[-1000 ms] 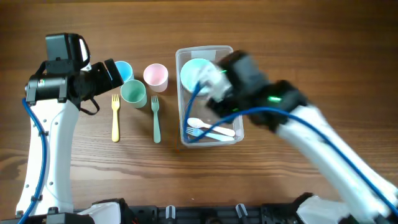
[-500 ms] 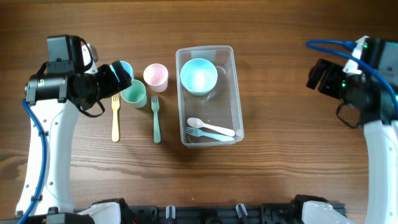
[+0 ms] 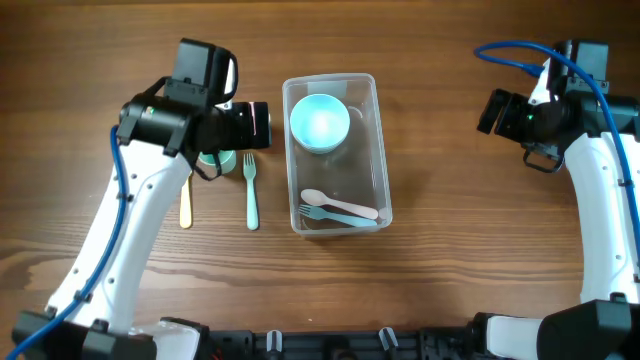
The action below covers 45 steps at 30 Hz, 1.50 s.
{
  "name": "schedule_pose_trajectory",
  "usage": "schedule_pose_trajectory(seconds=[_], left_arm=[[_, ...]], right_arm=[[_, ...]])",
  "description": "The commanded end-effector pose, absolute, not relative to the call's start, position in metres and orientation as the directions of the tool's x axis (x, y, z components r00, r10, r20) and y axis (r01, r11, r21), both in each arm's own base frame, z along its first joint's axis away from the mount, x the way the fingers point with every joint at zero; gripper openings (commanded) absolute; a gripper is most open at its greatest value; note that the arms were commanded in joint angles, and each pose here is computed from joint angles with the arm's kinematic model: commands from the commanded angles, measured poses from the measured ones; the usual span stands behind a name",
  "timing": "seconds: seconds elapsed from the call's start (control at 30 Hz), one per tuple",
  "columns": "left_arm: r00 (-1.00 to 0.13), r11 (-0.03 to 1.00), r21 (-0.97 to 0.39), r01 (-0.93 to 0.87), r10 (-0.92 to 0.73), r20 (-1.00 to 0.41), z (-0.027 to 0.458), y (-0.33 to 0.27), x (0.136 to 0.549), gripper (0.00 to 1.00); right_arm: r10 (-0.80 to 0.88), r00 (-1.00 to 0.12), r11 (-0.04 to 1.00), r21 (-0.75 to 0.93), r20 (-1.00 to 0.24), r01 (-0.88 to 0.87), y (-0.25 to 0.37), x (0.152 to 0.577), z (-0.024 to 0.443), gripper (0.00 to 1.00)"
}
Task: Pack container
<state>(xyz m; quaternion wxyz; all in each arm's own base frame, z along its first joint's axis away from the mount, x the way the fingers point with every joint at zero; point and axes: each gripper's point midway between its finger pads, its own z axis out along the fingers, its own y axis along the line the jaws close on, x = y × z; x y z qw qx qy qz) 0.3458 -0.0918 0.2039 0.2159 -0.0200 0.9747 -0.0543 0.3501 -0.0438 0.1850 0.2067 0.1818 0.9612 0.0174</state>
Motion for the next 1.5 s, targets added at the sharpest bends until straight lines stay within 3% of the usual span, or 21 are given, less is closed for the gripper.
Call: schedule_pose_trajectory(seconds=[0.0,0.3,0.7,0.9,1.07,1.17,1.33,1.47], left_arm=[[-0.931,0.999,-0.040,-0.026,-0.039,-0.364,0.183,-0.085,0.351,0.89],[-0.985,0.998,0.045,-0.044,-0.036,-0.168,0.108,-0.079,0.360,0.80],[-0.983,0.994,-0.012,-0.109,-0.110,-0.146,0.075,-0.063,0.369,0.72],[-0.987,0.994,-0.046,-0.104,-0.109,-0.114,0.054,-0.069,0.358,0.60],[-0.986,0.993,-0.047,-0.104,-0.109,-0.123,0.051,-0.069,0.359,0.23],[-0.986,0.993,-0.048,-0.104,-0.109,-0.126,0.051,-0.069,0.360,0.06],[-0.988,0.994,-0.040,-0.105,-0.109,-0.111,0.061,-0.066,0.351,0.04],[-0.980,0.994,-0.059,-0.094,-0.103,-0.173,0.119,-0.068,0.346,0.04]], right_arm=[[0.377,-0.837,0.926,0.129,-0.396,0.355,-0.044,0.353,0.185,1.00],[0.377,-0.838,0.926,0.129,-0.396,0.356,-0.044,0.353,0.185,1.00],[0.377,-0.838,0.926,0.129,-0.396,0.356,-0.044,0.353,0.185,1.00],[0.377,-0.838,0.926,0.129,-0.396,0.356,-0.044,0.353,0.185,1.00],[0.377,-0.838,0.926,0.129,-0.396,0.356,-0.044,0.353,0.185,1.00],[0.376,-0.838,0.926,0.129,-0.396,0.355,-0.044,0.353,0.185,1.00],[0.376,-0.838,0.926,0.129,-0.396,0.355,-0.044,0.353,0.185,1.00],[0.377,-0.837,0.926,0.129,-0.396,0.355,-0.044,0.353,0.185,1.00]])
